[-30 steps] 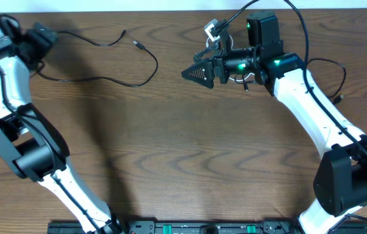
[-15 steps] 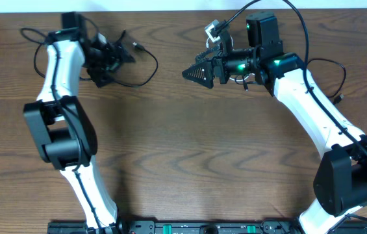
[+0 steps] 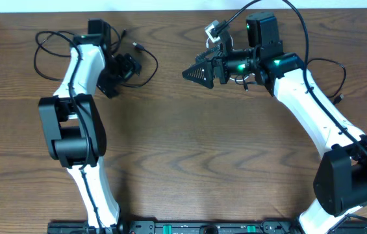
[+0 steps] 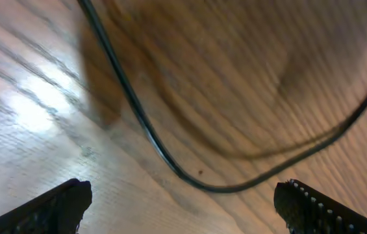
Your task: Untangle cables
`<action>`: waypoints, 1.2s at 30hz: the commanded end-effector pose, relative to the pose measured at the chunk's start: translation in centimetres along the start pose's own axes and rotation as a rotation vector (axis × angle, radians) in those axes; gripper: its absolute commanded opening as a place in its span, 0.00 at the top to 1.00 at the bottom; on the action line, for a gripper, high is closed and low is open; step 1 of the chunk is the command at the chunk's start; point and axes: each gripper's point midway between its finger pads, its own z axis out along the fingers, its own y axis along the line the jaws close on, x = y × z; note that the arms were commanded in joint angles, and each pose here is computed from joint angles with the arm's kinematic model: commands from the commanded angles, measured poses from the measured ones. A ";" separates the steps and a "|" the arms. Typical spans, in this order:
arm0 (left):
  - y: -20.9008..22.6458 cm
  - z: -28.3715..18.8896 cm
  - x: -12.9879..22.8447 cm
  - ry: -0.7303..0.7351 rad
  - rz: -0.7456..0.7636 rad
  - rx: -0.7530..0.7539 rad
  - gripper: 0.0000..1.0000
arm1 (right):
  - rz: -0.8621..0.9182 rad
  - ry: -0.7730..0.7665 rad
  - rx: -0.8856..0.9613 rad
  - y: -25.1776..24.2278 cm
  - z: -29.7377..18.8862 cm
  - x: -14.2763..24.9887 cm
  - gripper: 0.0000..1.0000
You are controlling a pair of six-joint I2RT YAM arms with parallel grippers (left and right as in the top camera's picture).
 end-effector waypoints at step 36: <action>-1.8 -5.3 -17.1 -0.676 -0.044 0.282 0.89 | 0.016 0.011 0.003 0.6 -0.6 0.2 0.01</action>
